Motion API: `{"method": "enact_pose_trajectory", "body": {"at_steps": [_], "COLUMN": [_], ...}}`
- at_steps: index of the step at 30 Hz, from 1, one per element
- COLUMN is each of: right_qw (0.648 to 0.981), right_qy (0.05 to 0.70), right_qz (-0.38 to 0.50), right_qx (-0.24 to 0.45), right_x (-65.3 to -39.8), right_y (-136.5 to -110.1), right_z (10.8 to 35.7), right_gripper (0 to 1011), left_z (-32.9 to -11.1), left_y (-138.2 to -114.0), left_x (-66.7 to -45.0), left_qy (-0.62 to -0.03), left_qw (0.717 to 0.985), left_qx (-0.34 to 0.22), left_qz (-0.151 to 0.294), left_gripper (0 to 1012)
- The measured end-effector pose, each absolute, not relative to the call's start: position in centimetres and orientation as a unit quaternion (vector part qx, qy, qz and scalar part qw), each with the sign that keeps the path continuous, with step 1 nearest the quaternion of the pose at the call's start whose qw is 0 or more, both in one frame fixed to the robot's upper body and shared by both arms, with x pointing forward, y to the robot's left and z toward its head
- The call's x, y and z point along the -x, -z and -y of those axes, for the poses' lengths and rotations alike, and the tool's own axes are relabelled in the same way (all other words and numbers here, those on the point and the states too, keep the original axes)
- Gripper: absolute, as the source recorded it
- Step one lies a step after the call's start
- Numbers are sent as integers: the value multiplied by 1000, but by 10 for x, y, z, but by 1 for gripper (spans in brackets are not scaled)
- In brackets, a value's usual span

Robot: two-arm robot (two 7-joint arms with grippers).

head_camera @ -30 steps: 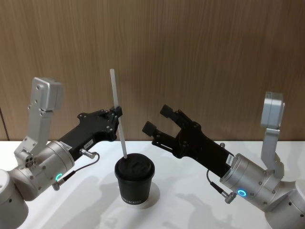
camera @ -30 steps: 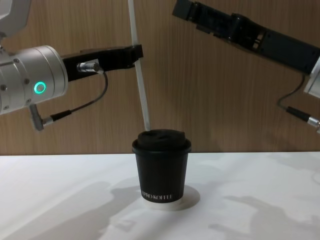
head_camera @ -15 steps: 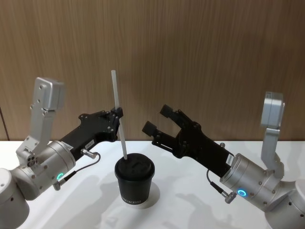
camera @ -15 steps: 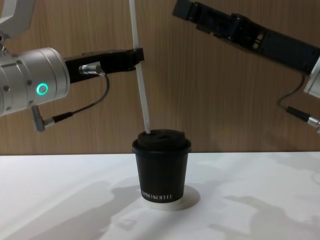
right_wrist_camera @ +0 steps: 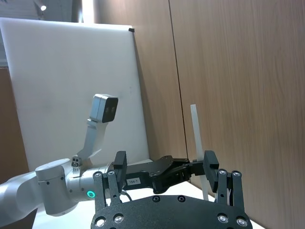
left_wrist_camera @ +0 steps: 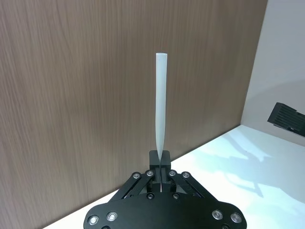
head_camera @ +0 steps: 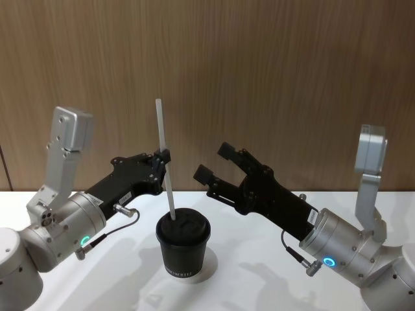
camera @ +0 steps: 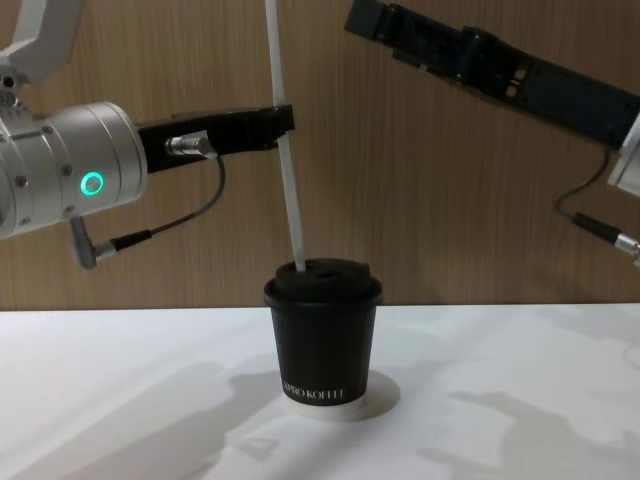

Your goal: Pick up the straw with one hand, pass it to the other hand, and insert it into the cup.

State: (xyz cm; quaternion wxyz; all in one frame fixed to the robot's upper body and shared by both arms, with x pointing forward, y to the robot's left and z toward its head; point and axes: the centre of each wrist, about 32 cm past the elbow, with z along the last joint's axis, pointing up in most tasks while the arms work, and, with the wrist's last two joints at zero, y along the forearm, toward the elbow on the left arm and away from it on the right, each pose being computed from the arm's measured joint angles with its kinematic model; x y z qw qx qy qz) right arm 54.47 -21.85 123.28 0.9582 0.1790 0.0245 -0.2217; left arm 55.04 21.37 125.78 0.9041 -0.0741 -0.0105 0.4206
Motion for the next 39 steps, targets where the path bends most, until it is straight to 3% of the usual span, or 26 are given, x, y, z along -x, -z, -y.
{"method": "enact_pose_trajectory", "body": {"at_steps": [14,23,26,29,33,39], "right_qw": [958,958,958,958,958,958], "right_qy": [222,222,222,222,222,222], "right_qz": [-25,-24,-25,-24,-25,-24], "right_qx": [-179,-179,-179,-179,-179,-179], "right_x": [-545,-545,-545,-545,-545,-545], "right_y": [-1233,-1233,-1233,-1233,-1233,-1233], "right_z": [218,218,218,218,219,219], "right_gripper": [1001,1001,1001,1001,1001,1001], "left_z": [-210,-209,-209,-210,-211,-215], "left_y": [-1253,-1252,-1252,-1252,-1253,-1254], "left_x": [-554,-554,-553,-552,-550,-544], "left_qy": [-420,-418,-416,-414,-411,-407], "left_qw": [906,907,908,908,910,912], "left_qx": [62,57,57,56,58,59], "left_qz": [1,-6,-8,-8,-7,-2], "left_gripper": [34,251,390,450,619,783]}}
